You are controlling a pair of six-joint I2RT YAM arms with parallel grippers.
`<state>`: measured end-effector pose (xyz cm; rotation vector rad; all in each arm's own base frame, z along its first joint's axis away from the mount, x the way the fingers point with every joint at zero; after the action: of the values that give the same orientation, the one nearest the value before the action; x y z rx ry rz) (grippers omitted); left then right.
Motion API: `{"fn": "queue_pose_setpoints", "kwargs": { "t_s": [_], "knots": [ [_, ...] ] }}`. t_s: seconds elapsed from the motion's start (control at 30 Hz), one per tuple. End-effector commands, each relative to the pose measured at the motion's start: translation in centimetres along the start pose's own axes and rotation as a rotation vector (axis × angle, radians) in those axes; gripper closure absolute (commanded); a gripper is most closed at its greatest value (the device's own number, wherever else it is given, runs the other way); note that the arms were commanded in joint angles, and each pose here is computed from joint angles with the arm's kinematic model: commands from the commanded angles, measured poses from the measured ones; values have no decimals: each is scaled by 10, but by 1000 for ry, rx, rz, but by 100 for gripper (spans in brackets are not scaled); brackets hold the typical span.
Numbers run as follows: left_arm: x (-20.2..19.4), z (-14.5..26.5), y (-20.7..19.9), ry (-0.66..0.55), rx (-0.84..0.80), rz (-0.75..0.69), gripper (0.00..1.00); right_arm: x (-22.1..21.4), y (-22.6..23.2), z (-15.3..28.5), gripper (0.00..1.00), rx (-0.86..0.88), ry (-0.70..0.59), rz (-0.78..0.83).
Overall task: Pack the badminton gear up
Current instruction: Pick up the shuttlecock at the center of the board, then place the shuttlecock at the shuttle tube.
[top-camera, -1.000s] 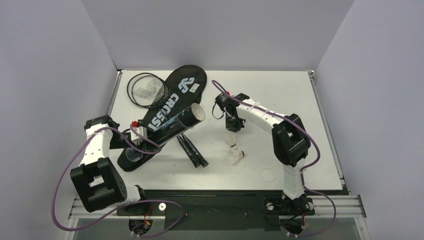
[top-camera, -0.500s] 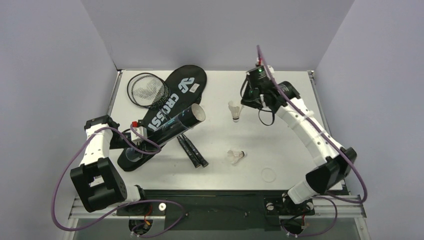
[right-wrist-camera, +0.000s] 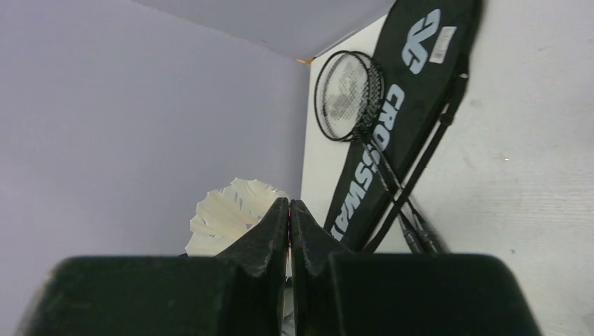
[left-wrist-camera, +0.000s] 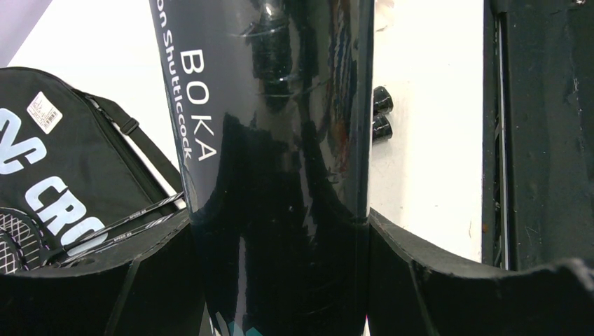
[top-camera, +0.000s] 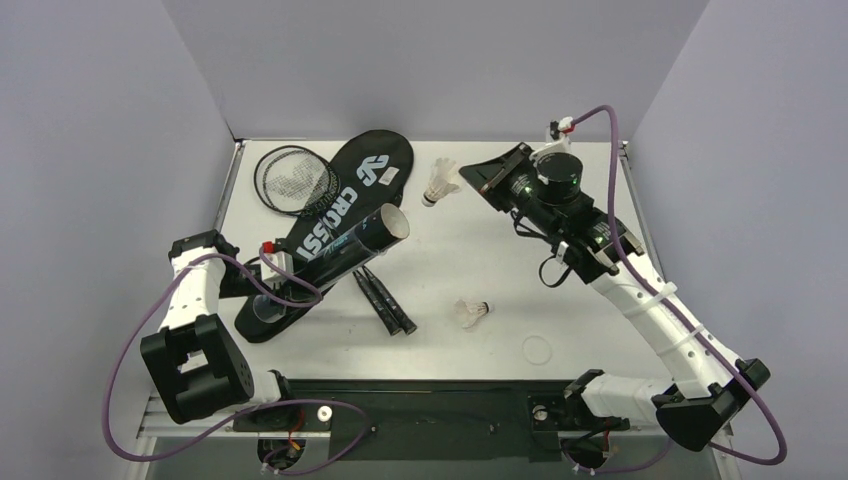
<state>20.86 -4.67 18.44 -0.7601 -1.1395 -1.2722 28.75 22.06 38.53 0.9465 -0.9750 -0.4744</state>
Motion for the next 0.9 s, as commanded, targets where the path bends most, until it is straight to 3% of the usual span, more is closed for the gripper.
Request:
{"fn": "queue_pose_setpoints", "kwargs": {
  "t_s": [0.0, 0.87],
  "knots": [
    [20, -1, 3, -80, 33, 39, 80, 1, 55, 16, 100, 208, -66, -26],
    [28, 0, 9, -118, 60, 49, 80, -72, 57, -8, 100, 208, 109, 39]
  ]
}}
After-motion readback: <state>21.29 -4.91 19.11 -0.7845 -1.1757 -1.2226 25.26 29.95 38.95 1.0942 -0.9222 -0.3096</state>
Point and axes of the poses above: each gripper's point midway between its finger pads, its own z axis back along the fingers, its own y axis along the line the jaws close on, x = y × z, the point moved 4 cm from there along z, back along the fingers, and after that the axes turned 1 degree about -z, right-handed, at the moved point
